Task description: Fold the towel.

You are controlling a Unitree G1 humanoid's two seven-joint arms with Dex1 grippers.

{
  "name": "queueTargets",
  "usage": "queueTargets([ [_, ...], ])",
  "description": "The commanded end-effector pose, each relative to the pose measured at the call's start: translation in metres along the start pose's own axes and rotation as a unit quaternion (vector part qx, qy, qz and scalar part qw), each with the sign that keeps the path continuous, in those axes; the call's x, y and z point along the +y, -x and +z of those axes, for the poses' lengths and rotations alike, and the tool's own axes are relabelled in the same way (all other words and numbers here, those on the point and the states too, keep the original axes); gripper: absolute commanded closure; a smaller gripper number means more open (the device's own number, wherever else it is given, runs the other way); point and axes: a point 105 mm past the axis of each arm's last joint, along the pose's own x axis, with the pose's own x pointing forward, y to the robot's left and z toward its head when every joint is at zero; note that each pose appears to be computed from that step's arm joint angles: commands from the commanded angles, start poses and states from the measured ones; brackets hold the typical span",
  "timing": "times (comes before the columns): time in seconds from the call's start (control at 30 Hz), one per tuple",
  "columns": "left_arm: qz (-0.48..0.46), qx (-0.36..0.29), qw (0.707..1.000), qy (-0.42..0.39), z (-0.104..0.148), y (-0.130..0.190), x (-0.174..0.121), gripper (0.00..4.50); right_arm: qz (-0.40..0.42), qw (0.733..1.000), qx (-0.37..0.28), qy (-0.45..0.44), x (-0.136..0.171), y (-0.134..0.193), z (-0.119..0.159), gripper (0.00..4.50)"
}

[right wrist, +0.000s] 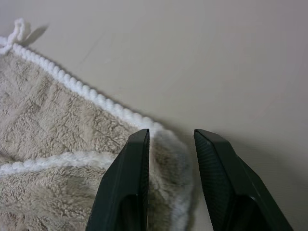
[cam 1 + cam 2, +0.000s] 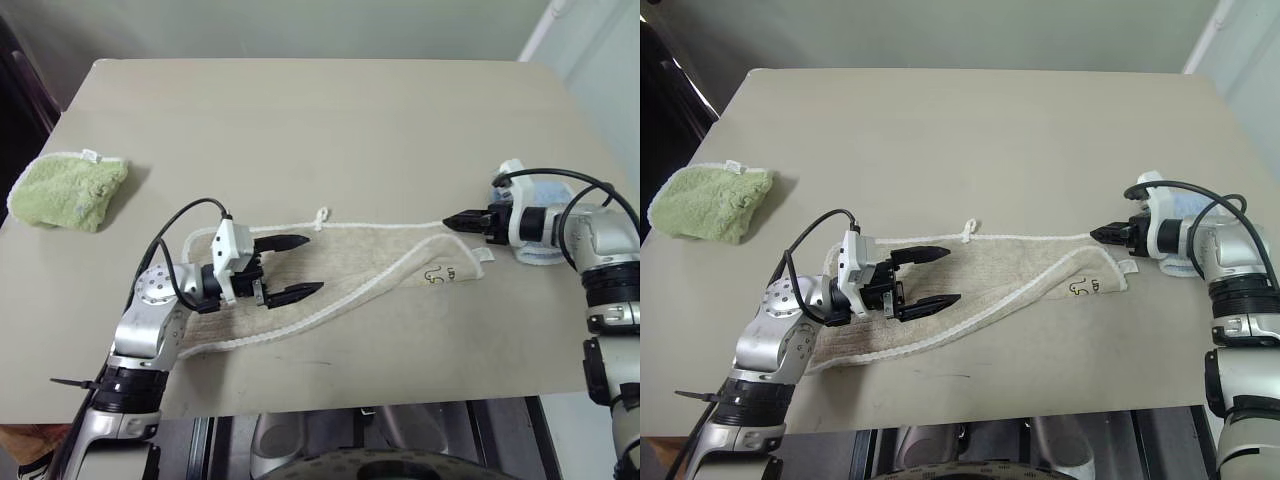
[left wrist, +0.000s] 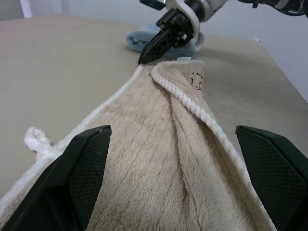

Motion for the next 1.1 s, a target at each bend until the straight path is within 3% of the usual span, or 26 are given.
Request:
queueTargets([
  [0.03, -0.003, -0.011, 1.000, -0.022, 0.010, -0.001, -0.001, 0.00, 0.012, 1.000, -0.017, 0.018, 0.004, 0.009, 0.015, 2.95],
  [0.73, -0.001, -0.008, 1.000, -0.021, 0.006, 0.002, -0.003, 0.00, 0.036, 0.999, 0.010, 0.024, 0.011, -0.012, 0.001, 2.95],
  [0.83, -0.001, -0.008, 1.000, -0.021, 0.006, 0.002, -0.003, 0.00, 0.038, 0.999, 0.006, 0.027, 0.012, -0.012, 0.002, 3.48],
  [0.93, 0.001, -0.008, 1.000, -0.022, 0.006, 0.003, -0.003, 0.00, 0.030, 0.999, 0.004, 0.023, 0.008, -0.009, 0.004, 4.48],
  [1.1, 0.011, -0.014, 1.000, -0.019, 0.008, 0.003, -0.001, 0.00, 0.031, 0.999, -0.014, 0.025, 0.007, -0.002, 0.015, 4.48],
])
